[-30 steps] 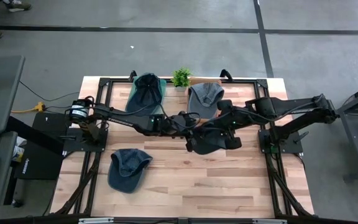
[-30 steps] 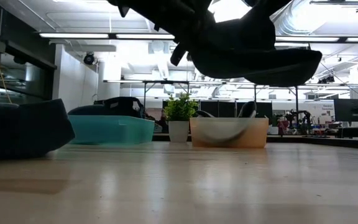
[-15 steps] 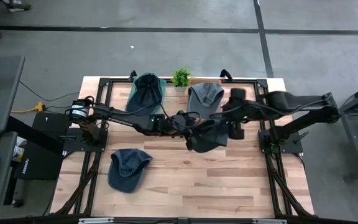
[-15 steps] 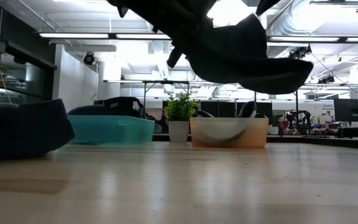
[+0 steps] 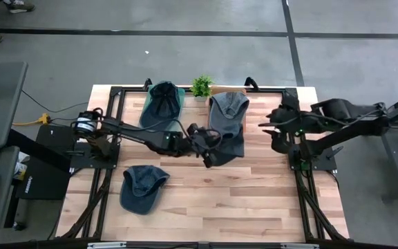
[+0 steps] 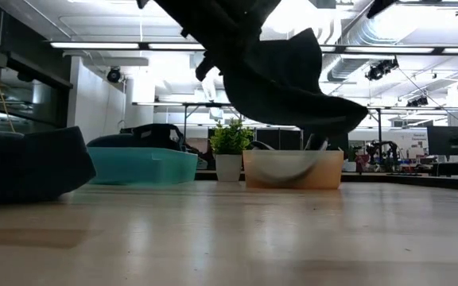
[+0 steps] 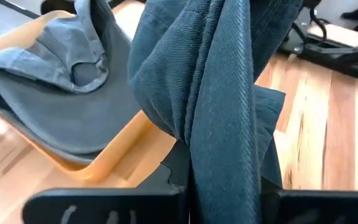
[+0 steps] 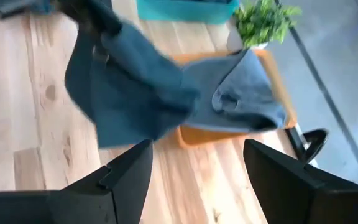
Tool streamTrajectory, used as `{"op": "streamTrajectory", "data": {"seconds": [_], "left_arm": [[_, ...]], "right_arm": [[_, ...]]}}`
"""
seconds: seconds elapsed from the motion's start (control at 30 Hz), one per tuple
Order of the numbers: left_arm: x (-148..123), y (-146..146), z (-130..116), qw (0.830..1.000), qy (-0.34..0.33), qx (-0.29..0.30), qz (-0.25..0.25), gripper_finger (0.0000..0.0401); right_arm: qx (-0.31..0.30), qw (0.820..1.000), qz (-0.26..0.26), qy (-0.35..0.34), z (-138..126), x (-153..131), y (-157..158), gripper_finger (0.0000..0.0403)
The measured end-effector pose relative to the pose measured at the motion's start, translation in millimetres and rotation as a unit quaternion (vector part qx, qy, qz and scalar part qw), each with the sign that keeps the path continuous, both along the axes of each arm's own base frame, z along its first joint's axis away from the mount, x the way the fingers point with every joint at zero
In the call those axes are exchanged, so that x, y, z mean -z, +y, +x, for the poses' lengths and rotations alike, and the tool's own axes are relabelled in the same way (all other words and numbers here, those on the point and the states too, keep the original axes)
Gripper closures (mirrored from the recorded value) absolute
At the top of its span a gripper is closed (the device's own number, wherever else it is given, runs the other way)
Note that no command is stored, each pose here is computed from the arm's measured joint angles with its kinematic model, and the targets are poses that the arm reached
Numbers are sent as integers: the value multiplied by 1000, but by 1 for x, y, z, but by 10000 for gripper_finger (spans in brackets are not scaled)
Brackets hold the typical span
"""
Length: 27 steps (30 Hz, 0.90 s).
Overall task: Pick & Place hat
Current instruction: Put the right dark gray cap into the green bin
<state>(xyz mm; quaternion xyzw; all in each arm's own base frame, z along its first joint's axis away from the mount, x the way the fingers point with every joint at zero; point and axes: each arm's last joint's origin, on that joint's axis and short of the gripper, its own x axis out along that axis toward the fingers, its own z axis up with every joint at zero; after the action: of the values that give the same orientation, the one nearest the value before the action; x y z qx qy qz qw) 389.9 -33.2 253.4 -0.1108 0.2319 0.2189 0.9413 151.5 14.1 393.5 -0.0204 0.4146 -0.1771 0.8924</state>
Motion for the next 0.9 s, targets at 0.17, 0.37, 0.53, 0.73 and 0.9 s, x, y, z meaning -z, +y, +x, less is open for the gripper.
{"op": "streamTrajectory", "data": {"seconds": [0.17,0.37,0.53,0.73,0.9], "left_arm": [[4,-11,-6,999,20,-36,19,387],[1,-33,-18,995,25,-73,64,387],[-12,-38,-47,992,-8,-101,68,387],[-12,-32,-95,991,-43,-124,35,387],[-2,-20,-131,984,-79,-157,15,387]], "right_arm": [[1,1000,22,9,-9,25,3,155],[12,999,37,34,-13,55,4,155],[9,997,56,44,-11,75,6,155],[-2,997,70,33,-4,90,8,155],[-7,997,75,15,1,92,9,155]]}}
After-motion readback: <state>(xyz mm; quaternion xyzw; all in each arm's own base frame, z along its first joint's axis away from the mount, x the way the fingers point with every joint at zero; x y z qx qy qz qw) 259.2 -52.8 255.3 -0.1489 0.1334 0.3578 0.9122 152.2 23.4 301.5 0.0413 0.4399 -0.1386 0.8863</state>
